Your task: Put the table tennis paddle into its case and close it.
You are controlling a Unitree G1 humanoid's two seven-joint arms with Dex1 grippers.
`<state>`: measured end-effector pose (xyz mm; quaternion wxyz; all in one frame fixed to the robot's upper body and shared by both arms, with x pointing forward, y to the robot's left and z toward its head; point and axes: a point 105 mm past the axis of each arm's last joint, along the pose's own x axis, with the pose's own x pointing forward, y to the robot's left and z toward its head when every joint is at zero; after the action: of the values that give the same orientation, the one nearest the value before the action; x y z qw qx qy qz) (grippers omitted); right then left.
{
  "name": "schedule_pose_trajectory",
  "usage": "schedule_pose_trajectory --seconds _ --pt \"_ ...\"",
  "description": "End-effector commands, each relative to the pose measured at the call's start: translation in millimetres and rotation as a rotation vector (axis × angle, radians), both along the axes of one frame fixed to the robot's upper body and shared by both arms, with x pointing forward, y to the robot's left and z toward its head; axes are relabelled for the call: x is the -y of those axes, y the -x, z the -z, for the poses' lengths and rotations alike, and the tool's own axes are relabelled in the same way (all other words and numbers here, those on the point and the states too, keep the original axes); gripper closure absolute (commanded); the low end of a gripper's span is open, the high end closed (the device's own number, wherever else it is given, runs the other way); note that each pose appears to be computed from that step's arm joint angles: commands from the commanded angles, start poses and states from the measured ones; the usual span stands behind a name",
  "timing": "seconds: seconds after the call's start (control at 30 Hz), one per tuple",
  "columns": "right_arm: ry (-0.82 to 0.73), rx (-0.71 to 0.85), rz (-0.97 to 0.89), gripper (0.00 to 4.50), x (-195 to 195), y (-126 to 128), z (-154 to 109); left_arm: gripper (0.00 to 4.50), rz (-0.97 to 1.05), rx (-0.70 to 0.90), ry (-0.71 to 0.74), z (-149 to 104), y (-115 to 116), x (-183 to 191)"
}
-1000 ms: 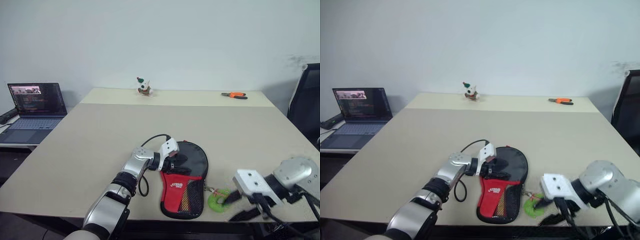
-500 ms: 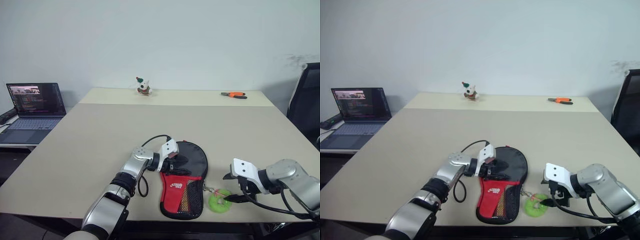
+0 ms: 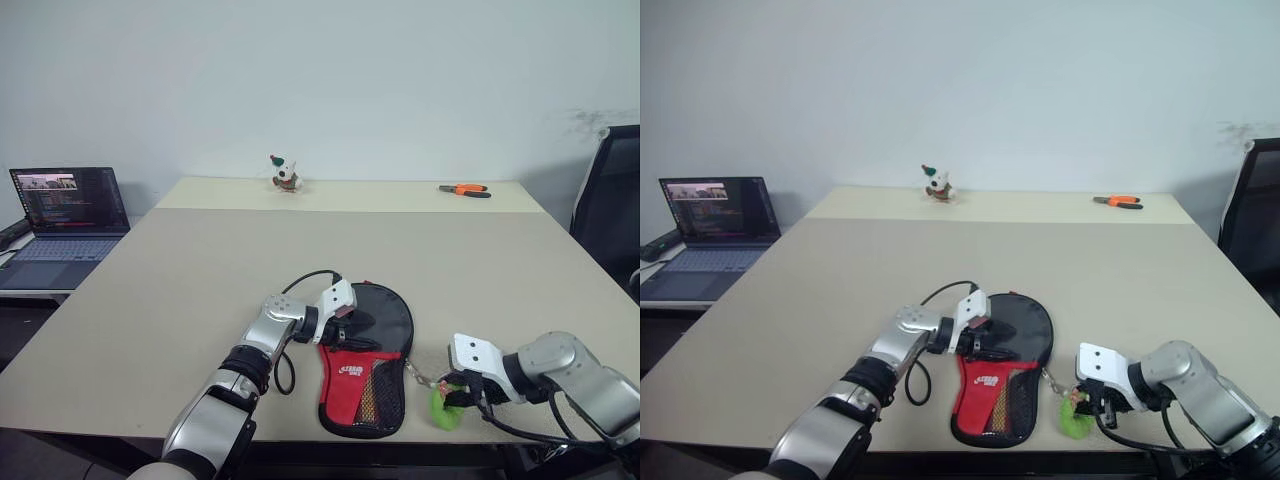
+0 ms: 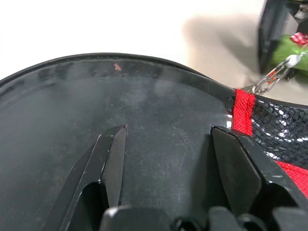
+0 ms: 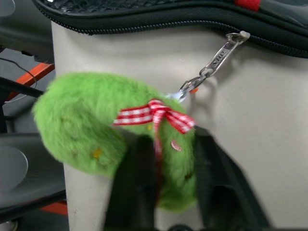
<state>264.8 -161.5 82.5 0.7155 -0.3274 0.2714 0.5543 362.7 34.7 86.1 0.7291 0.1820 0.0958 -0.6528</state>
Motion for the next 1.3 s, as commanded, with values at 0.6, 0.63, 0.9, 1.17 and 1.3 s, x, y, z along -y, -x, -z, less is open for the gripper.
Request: schedule_pose_trajectory --seconds 0.6,0.63,0.9,1.17,1.3 --pt "0.202 0.075 -0.396 4.49 -12.2 40.7 -2.5 1.45 0.026 -0.090 -0.067 28.0 13.1 1.7" --pt "0.200 0.078 -0.425 4.49 -16.4 44.6 -3.2 1.45 0.026 -0.090 -0.065 28.0 13.1 2.6" --pt "0.183 0.018 -0.556 4.49 -26.7 76.0 -9.4 1.45 0.014 -0.090 -0.063 30.0 13.0 6.7" --pt "0.148 -0.051 -0.651 4.49 -33.5 111.8 -21.9 1.45 -0.013 -0.081 -0.070 32.3 10.4 7.9" --pt "0.131 -0.068 -0.657 4.49 -35.0 115.9 -26.7 1.45 -0.020 -0.075 -0.071 32.0 9.1 8.7"
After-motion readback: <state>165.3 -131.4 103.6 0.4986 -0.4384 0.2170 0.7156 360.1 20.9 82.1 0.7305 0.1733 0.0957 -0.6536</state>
